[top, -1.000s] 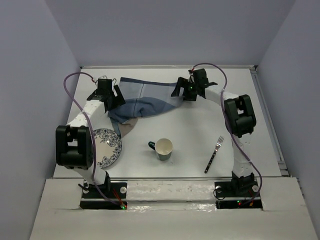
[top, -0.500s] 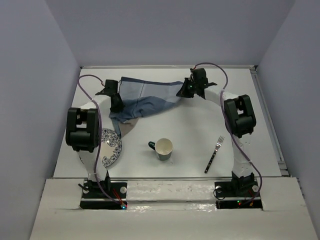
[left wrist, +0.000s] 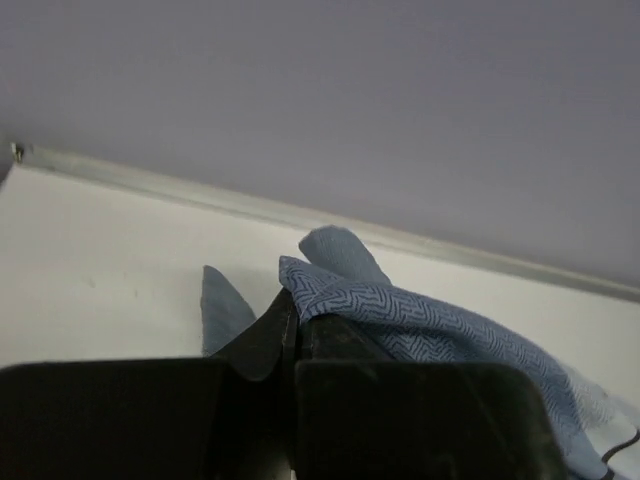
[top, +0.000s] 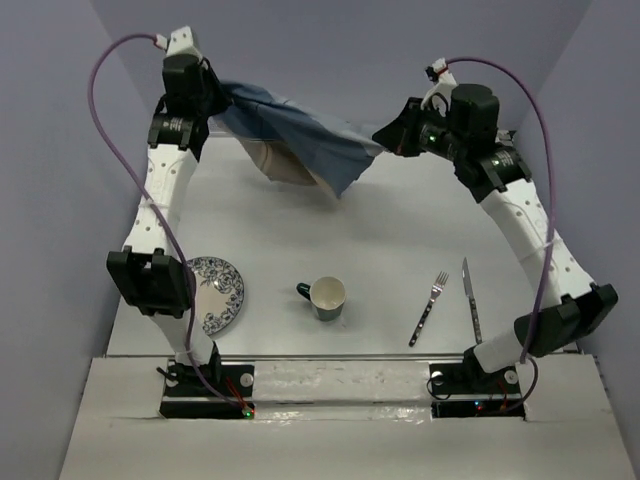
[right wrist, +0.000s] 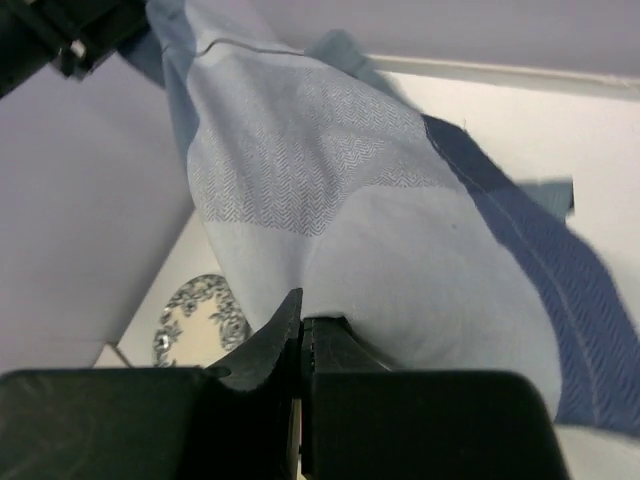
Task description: Set the dinner table for one person
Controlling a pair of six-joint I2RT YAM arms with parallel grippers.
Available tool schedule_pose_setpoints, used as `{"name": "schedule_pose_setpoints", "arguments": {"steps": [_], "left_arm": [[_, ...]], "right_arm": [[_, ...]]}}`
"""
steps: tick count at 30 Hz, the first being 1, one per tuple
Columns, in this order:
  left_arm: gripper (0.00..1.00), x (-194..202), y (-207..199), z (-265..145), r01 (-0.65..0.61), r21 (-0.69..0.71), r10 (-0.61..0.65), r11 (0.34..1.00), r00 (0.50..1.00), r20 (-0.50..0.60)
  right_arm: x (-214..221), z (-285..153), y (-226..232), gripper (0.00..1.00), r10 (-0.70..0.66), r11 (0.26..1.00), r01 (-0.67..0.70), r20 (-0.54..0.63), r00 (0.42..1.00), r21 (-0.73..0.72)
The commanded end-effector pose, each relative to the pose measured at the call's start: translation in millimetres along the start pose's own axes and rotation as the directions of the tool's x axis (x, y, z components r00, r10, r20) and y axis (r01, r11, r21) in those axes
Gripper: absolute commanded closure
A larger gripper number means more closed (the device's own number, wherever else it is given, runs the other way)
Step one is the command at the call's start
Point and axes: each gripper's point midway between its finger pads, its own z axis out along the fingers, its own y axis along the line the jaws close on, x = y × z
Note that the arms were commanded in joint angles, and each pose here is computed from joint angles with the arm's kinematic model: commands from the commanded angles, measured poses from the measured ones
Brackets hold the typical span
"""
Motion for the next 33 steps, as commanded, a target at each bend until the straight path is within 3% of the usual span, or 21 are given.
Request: {"name": "schedule_pose_setpoints", "arguments": {"steps": [1,3,4,5,6,7,8,11,15,16,17,18,19,20,21,22,23,25,28,33], "left_arm": [[1.0,-67,-14,-18,-0.07,0.019,0.067,0.997,0.991,0.113],[1.0,-66,-24,0,-0.074,0.058,0.068,0.996,0.993,0.098],[0.99,-87,-35,-3,-0.069,0.082,0.056,0.994,0.988,0.145],[0.65,-66,-35,27,-0.067,0.079,0.058,0.995,0.993,0.106],[0.23,-63,-35,39,-0.041,0.075,0.032,0.996,0.992,0.121],[0.23,-53,-33,49,-0.042,0.069,0.035,0.997,0.994,0.1],[0.01,-35,-29,66,-0.024,0.063,0.02,0.998,0.998,0.058],[0.01,6,-23,76,-0.073,0.03,0.074,0.997,0.996,-0.046],[0.01,35,-5,48,-0.159,-0.045,0.15,0.986,0.976,-0.16],[0.01,72,10,47,-0.174,-0.063,0.154,0.983,0.959,-0.239],[0.01,78,16,36,-0.176,-0.074,0.153,0.982,0.957,-0.247],[0.01,59,12,6,-0.148,-0.072,0.131,0.986,0.972,-0.196],[0.01,103,28,-1,-0.16,-0.086,0.13,0.983,0.951,-0.279],[0.01,100,25,-27,-0.157,-0.082,0.131,0.984,0.956,-0.263],[0.01,115,28,-39,-0.171,-0.087,0.139,0.981,0.948,-0.287],[0.01,164,42,-51,-0.191,-0.094,0.141,0.977,0.911,-0.388],[0.01,175,33,-70,-0.202,-0.065,0.16,0.977,0.902,-0.401],[0.02,227,48,-91,-0.214,-0.083,0.144,0.973,0.851,-0.506],[0.03,272,57,-122,-0.22,-0.081,0.13,0.972,0.792,-0.597],[0.01,310,67,-132,-0.245,-0.056,0.143,0.968,0.722,-0.677]], "right_arm": [[-5,-40,15,1.0,-0.022,1.0,0.022,-0.041,0.999,0.012],[-2,-38,8,1.0,-0.019,0.999,0.021,-0.051,0.999,0.041],[11,-30,-4,1.0,-0.003,0.997,0.009,-0.082,0.997,0.073],[17,-26,-15,1.0,0.006,0.993,0.004,-0.088,0.996,0.116],[35,-17,-31,1.0,0.024,0.989,-0.007,-0.115,0.993,0.15],[33,-17,-35,1.0,0.024,0.985,-0.006,-0.105,0.994,0.175],[53,-8,-60,1.0,0.032,0.969,-0.004,-0.111,0.993,0.247],[92,0,-109,1.0,0.047,0.922,-0.006,-0.097,0.994,0.387],[123,2,-121,1.0,0.055,0.93,-0.024,-0.074,0.996,0.366],[128,2,-122,1.0,0.065,0.929,-0.03,-0.082,0.995,0.369],[134,1,-126,1.0,0.074,0.924,-0.033,-0.094,0.993,0.381],[144,4,-133,0.89,0.082,0.916,-0.027,-0.119,0.99,0.401],[149,6,-137,0.72,0.092,0.91,-0.024,-0.144,0.985,0.413],[171,4,-148,0.39,0.138,0.886,-0.021,-0.221,0.965,0.463],[172,3,-150,0.24,0.151,0.876,-0.025,-0.226,0.962,0.481],[174,2,-154,0.13,0.152,0.867,-0.019,-0.227,0.962,0.497],[175,1,-155,0.04,0.151,0.865,-0.018,-0.226,0.962,0.502],[169,-1,-159,0.03,0.14,0.859,-0.011,-0.215,0.967,0.512],[153,-14,-185,0.04,0.15,0.826,-0.03,-0.168,0.974,0.563],[133,-33,-211,0.07,0.122,0.772,-0.019,-0.12,0.985,0.635]]}}
